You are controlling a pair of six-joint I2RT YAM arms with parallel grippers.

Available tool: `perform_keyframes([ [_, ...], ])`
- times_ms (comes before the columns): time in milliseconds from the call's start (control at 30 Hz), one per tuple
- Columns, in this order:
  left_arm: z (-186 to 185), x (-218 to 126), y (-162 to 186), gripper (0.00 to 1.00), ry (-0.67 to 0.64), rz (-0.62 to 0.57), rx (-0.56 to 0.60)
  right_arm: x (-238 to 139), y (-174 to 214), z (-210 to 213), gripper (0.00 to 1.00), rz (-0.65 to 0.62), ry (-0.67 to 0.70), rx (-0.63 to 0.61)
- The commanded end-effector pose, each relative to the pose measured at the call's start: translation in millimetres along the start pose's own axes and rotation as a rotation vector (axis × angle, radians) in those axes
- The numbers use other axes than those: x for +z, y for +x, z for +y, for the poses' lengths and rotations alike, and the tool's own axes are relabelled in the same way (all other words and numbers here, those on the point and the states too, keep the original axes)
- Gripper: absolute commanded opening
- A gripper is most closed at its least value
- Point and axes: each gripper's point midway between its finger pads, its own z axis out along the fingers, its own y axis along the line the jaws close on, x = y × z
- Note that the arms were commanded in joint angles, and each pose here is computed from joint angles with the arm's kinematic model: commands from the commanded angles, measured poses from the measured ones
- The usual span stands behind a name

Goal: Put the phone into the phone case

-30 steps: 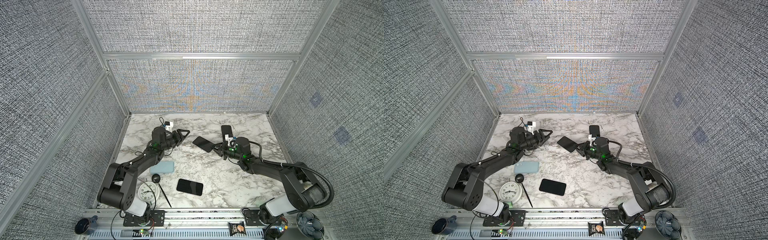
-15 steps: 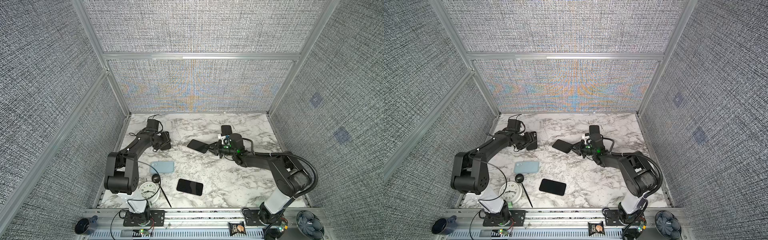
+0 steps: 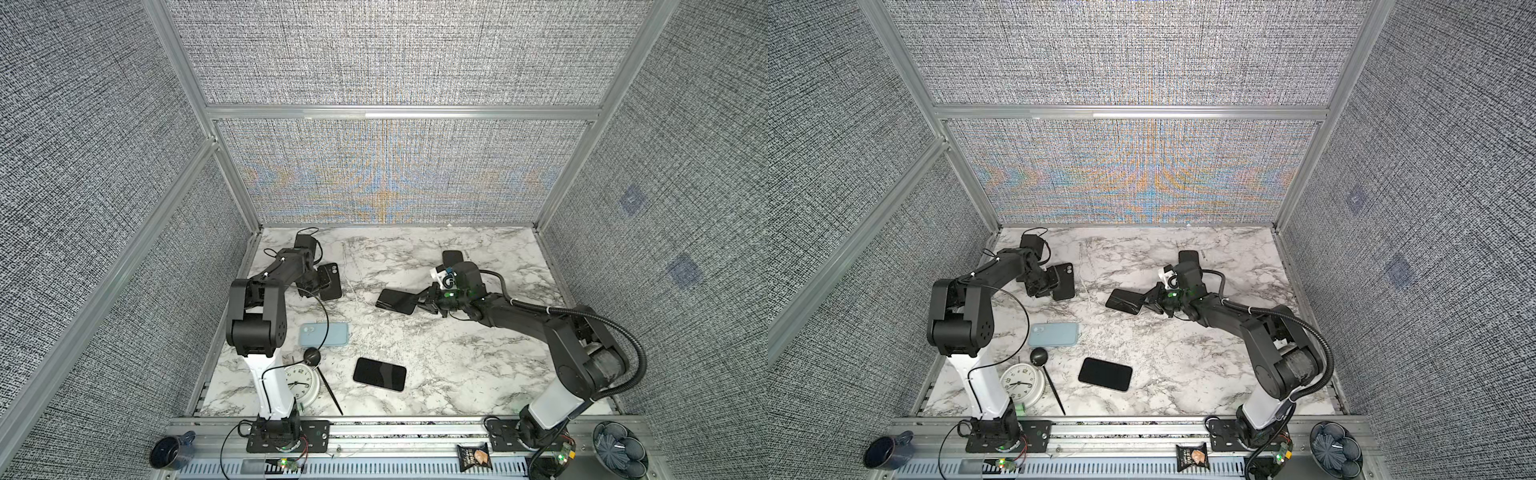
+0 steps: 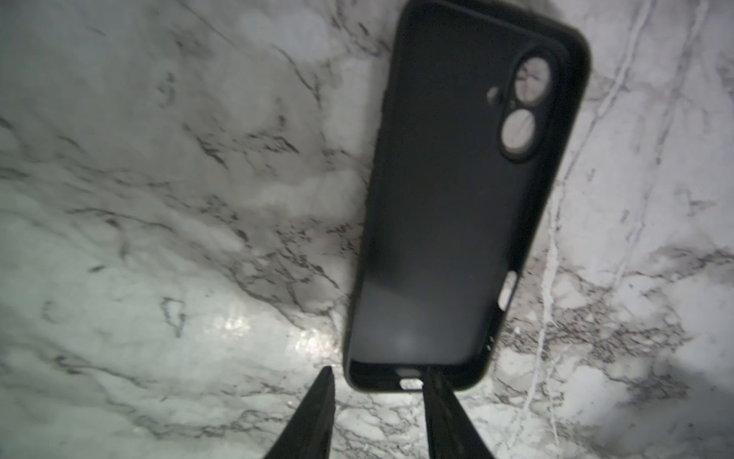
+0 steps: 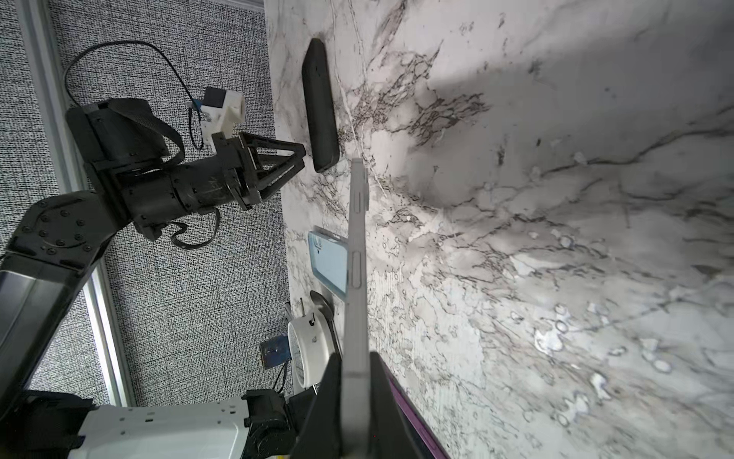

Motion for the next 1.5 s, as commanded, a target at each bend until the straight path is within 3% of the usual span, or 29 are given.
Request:
perform_keyframes([
  [0,6.8,-1.9,-2.5,0.34,-0.04,-0.002,0.018,2.0,3.1,10.8,0.07,0.029,-0.036,-0.038],
  [200,7.7,22.3,9.6,0.22,-0.027,0.064,0.014,5.2,1.5,14.0,0.07,0.042,-0.036,-0.072],
  [600,5.7,21.4,23.7,0.04,-0.024,0.087,0.026,5.5,4.0,10.6,0.07,0.032,-0.032,-0.078],
  [1000,-29.9,1.8,50.1,0.0,0.022,0.089,0.007,-11.4,16.1,8.2,0.07,0.004,-0.012,-0.104],
  [1467,-98.8,-20.2,130.3,0.0,0.086,0.145,0.003,-92.9,45.1,3.2,0.06,-0.116,0.163,-0.244],
])
